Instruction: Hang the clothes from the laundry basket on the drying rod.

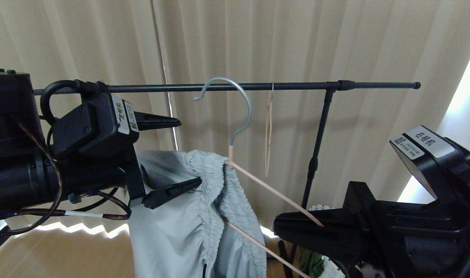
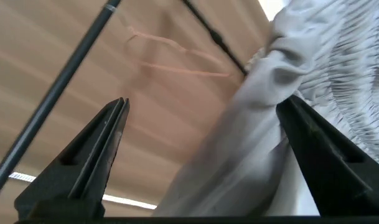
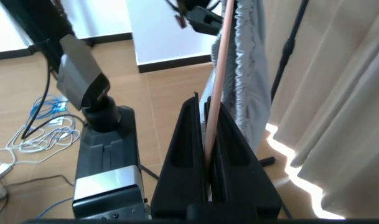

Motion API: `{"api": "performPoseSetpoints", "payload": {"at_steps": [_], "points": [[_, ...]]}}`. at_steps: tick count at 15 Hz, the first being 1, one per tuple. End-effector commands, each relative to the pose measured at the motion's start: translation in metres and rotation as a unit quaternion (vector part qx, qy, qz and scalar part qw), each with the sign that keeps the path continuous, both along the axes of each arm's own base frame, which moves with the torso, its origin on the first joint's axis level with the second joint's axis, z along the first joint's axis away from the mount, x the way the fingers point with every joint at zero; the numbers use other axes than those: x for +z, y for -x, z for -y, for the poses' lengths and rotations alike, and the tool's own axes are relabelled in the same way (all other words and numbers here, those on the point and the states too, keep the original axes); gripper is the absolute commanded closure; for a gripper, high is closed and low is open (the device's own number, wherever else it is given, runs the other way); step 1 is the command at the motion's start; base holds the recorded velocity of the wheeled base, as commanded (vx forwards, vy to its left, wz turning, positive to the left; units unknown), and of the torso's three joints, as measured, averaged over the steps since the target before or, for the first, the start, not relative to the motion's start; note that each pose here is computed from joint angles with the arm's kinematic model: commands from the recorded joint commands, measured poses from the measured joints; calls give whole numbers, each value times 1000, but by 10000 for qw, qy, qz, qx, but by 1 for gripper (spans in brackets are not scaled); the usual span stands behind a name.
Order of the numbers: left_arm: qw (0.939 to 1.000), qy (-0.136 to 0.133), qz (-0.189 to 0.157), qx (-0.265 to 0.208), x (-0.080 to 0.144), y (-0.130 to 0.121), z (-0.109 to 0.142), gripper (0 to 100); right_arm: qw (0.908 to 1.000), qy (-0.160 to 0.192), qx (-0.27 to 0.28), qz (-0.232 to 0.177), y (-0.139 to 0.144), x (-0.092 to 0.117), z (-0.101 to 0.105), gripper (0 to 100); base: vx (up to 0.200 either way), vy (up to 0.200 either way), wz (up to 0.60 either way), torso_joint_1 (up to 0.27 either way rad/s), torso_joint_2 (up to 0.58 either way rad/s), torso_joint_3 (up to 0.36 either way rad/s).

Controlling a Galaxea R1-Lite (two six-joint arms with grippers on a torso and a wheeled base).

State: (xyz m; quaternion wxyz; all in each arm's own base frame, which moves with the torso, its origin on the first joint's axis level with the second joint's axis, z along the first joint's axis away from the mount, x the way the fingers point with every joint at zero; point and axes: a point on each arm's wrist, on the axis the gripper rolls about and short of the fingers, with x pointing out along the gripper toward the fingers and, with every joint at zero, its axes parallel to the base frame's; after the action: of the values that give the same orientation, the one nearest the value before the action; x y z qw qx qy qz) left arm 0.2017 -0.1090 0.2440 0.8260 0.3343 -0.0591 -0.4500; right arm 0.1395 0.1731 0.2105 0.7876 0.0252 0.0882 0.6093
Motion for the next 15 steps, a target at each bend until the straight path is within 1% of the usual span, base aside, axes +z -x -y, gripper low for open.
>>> {"api": "performPoseSetpoints", "payload": {"at_steps": [1,3,4,6,8,12,15], "points": [[10000,-26,-75,-60,-4,-2,2,0,10000,-15,25,13,1,1,1,100,0,0,0,0,0,0],[9999,-34,-105,-82,-5,-2,2,0,10000,-22,33,18,1,1,1,100,0,0,0,0,0,0],[9999,-42,-135,-97,-7,-2,1,100,10000,-27,33,23,1,1,1,100,0,0,0,0,0,0],[9995,-51,-225,-215,-12,0,1,100,10000,-68,33,58,3,4,4,100,0,0,0,0,0,0],[9994,-48,-243,-252,-13,0,1,100,9999,-85,40,73,5,5,5,100,0,0,0,0,0,0],[9995,-33,-220,-228,-12,1,0,100,9999,-99,71,81,4,5,4,100,0,0,0,0,0,0],[9996,-31,-246,-156,-13,0,-3,100,9999,-78,-20,75,1,4,6,100,0,0,0,0,0,0]]}}
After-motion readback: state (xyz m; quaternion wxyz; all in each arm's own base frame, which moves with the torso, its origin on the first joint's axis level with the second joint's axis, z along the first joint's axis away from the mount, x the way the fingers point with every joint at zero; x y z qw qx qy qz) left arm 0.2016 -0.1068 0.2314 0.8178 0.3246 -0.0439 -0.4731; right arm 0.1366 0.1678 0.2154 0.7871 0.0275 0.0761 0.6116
